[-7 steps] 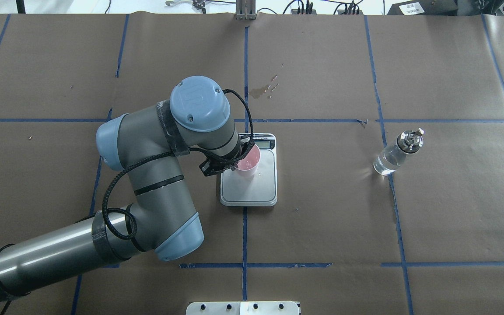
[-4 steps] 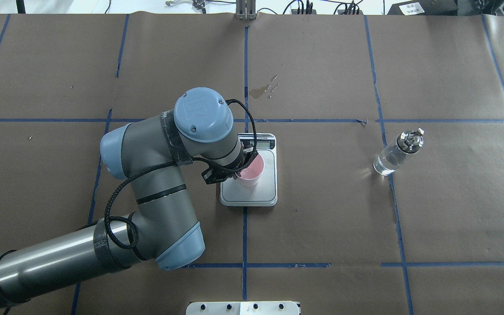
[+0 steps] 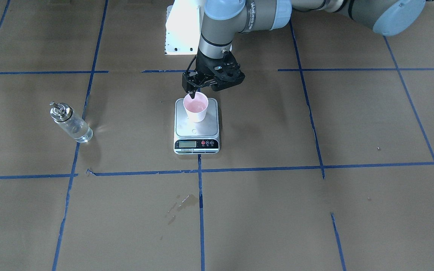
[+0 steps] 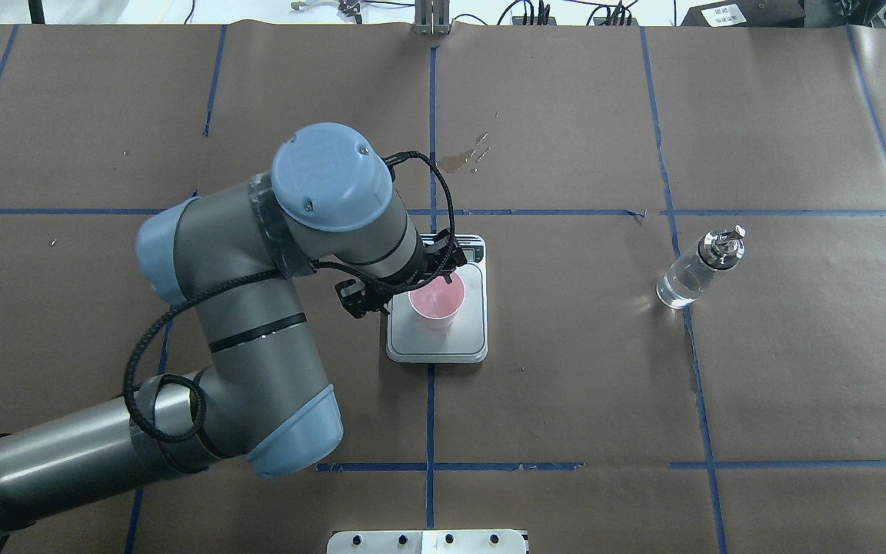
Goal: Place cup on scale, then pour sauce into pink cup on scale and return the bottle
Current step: 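Open the left gripper and release the cup on the scale, then withdraw the left gripper while the right gripper reaches toward the glass bottle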
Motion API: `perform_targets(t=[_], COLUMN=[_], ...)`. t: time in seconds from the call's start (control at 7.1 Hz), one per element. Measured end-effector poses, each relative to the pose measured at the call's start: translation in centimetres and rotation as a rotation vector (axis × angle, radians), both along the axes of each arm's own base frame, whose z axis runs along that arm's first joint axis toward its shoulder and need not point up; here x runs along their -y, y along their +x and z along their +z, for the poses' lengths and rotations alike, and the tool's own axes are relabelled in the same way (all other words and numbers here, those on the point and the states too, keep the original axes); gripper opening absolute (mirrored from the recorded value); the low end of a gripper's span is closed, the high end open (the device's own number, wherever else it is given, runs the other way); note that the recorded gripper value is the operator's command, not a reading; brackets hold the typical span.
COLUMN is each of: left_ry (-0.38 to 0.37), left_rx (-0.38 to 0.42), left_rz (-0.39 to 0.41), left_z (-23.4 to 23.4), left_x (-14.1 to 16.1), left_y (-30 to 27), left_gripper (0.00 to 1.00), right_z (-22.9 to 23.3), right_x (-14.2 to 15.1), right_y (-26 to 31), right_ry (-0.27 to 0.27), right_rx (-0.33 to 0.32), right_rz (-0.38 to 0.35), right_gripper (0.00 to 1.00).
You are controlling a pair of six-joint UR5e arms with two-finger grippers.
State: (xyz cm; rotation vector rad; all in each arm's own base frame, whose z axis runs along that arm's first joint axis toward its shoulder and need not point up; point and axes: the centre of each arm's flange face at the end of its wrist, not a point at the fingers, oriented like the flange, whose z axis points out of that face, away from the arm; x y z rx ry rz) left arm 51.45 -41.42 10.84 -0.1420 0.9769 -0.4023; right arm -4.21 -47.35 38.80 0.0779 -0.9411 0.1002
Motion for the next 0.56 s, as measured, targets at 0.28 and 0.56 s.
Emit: perform_targets(t=[0.28, 0.56], left_ry=[0.046, 0.104], left_rx=[-0.027, 0.0], left_rz=[0.017, 0.013], left_z=[-1.0, -0.2], left_x=[4.0, 8.2], left_y=[-6.9, -12.6], left_gripper=[1.0, 1.0], right_z=[-4.6, -8.7], right_x=[-3.3, -8.3], right_y=[-5.7, -11.8], right_ry=[-0.022, -0.025], right_rx=[-0.033, -0.094], right_rz=[0.022, 0.102], right_gripper=[1.0, 1.0])
